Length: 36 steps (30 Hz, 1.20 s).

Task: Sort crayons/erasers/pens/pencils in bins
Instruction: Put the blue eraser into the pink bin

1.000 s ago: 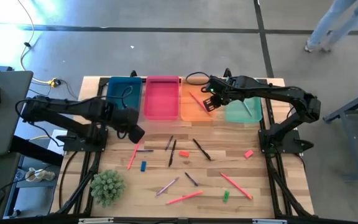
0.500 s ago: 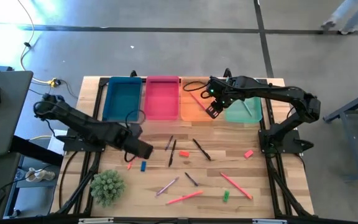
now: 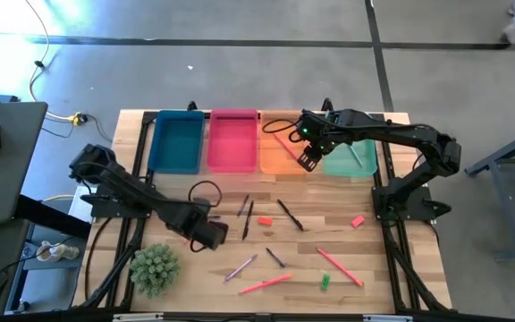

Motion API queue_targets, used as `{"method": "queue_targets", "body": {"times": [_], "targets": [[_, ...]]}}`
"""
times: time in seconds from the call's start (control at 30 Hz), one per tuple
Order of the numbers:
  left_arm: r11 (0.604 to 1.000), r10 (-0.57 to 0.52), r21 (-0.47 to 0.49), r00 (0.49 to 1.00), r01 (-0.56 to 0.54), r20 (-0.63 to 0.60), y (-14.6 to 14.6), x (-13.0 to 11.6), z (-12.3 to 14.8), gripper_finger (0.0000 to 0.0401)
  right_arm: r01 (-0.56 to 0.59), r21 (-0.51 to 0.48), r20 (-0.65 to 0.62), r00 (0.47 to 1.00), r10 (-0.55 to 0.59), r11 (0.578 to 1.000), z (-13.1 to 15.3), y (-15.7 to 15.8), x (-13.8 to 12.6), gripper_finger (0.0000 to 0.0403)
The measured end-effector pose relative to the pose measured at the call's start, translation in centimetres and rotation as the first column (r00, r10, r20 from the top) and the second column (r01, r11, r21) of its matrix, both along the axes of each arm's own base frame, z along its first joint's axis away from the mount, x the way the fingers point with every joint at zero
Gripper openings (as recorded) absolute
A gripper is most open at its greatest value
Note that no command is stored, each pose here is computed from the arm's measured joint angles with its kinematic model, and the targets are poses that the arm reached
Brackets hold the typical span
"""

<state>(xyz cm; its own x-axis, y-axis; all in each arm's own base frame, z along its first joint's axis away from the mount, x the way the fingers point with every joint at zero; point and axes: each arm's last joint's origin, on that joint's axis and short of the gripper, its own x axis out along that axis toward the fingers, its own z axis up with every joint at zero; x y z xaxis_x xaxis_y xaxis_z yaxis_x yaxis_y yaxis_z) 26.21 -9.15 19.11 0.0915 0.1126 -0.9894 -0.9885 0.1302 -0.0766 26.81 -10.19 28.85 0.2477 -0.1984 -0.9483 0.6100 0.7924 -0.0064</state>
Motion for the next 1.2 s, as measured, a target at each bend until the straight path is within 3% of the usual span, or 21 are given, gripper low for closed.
{"method": "queue_targets", "body": {"times": [0.37,0.97,1.2], "targets": [[0.998,0.058,-0.033,0.997,-0.060,-0.047,-0.6,1.3,-2.7,0.0184,-0.032,-0.010,-0.004,0.999,0.032,0.999,0.0,0.0,0.0,0.0117],[0.995,0.048,-0.077,0.991,-0.058,-0.127,-1.4,2.3,-6.2,0.0183,-0.041,-0.014,-0.003,0.999,0.041,0.999,0.0,0.0,0.1,0.0117],[0.996,0.023,-0.078,0.993,-0.032,-0.117,-1.4,2.5,-6.3,0.0144,-0.042,-0.014,-0.003,0.999,0.041,0.999,0.0,0.0,0.1,0.0117]]}}
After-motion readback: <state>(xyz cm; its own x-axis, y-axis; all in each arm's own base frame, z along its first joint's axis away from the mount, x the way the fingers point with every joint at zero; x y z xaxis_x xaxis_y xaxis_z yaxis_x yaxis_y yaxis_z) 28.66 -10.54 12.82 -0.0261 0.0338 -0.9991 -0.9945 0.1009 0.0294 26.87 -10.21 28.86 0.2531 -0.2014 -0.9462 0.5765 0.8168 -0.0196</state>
